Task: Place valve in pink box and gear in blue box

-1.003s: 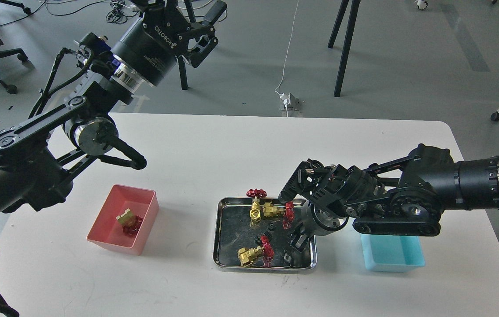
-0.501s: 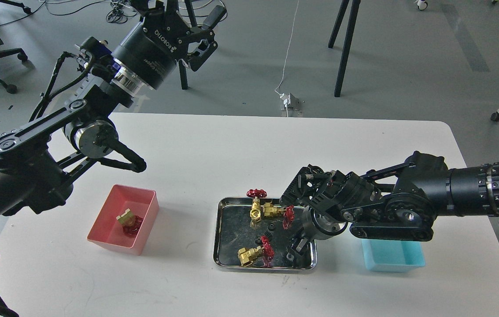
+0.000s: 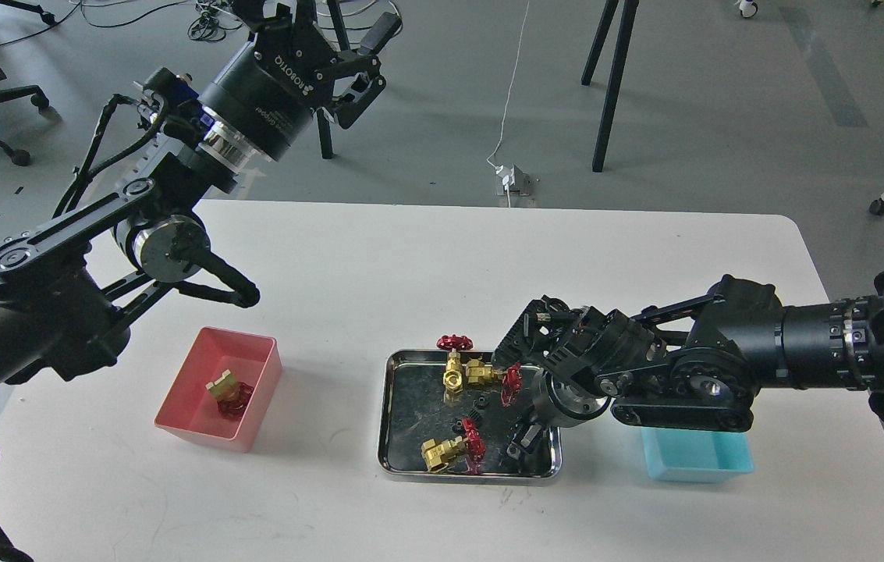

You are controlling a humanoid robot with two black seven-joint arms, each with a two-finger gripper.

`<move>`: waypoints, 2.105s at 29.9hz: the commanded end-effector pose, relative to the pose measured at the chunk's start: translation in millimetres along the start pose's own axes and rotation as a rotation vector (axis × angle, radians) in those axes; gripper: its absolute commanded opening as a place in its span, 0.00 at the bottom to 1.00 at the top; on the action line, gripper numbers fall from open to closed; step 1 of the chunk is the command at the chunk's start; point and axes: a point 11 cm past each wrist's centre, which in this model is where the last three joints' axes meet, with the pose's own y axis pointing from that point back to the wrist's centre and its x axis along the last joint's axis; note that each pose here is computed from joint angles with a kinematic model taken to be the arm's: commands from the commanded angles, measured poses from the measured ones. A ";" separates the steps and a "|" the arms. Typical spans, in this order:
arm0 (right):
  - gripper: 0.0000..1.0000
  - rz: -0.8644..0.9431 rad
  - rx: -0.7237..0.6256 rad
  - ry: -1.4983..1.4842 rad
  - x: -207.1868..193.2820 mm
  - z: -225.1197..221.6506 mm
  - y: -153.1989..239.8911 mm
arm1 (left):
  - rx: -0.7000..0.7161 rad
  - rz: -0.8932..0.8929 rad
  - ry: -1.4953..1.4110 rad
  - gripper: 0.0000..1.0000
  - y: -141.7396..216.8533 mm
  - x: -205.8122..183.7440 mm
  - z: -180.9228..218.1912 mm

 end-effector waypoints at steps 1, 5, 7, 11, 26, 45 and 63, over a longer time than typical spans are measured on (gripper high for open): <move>0.42 0.000 -0.002 -0.003 -0.1 1.2 -0.5 | 0.001 0.001 0.003 0.92 0.6 -0.1 -1.2; 0.42 0.000 -0.005 -0.003 0.0 1.9 -0.5 | 0.001 0.000 0.003 0.92 0.6 -0.1 -1.2; 0.42 -0.001 -0.004 -0.004 -0.5 1.6 -0.9 | 0.001 0.000 0.004 0.92 0.3 -0.6 -1.5; 0.42 -0.005 -0.001 -0.008 -2.8 1.0 -2.3 | 0.000 -0.004 0.010 0.92 -0.8 -2.4 -2.8; 0.01 0.001 -0.012 -0.011 -0.1 5.7 1.9 | 0.001 -0.005 0.012 0.92 -0.7 -3.2 -3.5; 0.01 0.099 -0.197 -0.402 -115.3 130.3 148.9 | -0.005 -0.015 0.029 0.92 -5.2 -9.6 -6.8; 1.00 0.178 -0.050 -0.640 -122.9 117.3 147.5 | 0.009 -0.015 0.033 0.92 -9.5 -10.8 -15.6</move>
